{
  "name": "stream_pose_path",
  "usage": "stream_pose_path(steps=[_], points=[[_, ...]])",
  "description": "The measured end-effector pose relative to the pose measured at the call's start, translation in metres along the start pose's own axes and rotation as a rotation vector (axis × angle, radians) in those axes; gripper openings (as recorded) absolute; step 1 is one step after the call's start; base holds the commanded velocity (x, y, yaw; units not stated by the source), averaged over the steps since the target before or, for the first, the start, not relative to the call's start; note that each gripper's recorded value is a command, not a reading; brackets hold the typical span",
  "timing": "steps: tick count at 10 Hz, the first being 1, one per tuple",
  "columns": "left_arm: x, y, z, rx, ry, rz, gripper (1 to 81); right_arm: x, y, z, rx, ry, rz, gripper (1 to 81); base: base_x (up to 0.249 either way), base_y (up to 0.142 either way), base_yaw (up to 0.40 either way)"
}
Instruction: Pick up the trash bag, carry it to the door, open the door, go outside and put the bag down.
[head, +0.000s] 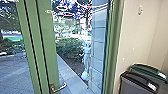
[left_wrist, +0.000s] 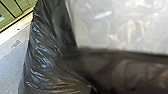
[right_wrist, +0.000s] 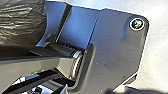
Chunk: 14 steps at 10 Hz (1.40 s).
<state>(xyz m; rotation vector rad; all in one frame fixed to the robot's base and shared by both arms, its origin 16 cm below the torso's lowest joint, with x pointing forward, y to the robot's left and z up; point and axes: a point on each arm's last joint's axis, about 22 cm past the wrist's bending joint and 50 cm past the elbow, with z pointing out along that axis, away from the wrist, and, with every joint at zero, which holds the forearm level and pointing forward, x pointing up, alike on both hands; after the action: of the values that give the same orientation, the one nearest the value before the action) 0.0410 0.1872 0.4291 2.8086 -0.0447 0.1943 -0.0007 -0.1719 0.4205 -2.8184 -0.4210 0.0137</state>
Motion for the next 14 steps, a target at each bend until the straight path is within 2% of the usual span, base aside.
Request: stream_pose_path(steps=[6, 8, 12, 14], points=[[-0.002, 0.000, 0.000, 0.000, -0.001, 0.002, 1.0, -0.002, -0.001, 0.000, 0.003, -0.002, 0.002, 81.1, 0.027, 0.000, 0.000], [-0.008, 0.001, 0.000, -0.001, -0.008, 0.000, 1.0, -0.004, -0.007, 0.001, 0.016, -0.003, 0.004, 81.1, 0.000, 0.000, 0.000], [-0.005, 0.008, -0.001, -0.030, 0.013, 0.001, 1.0, 0.003, -0.018, -0.002, 0.066, 0.038, 0.006, 81.1, 0.000, 0.000, 0.000], [-0.009, 0.003, -0.004, -0.033, 0.024, -0.003, 1.0, -0.004, -0.018, -0.005, 0.083, 0.057, 0.017, 81.1, 0.000, 0.000, 0.000]])
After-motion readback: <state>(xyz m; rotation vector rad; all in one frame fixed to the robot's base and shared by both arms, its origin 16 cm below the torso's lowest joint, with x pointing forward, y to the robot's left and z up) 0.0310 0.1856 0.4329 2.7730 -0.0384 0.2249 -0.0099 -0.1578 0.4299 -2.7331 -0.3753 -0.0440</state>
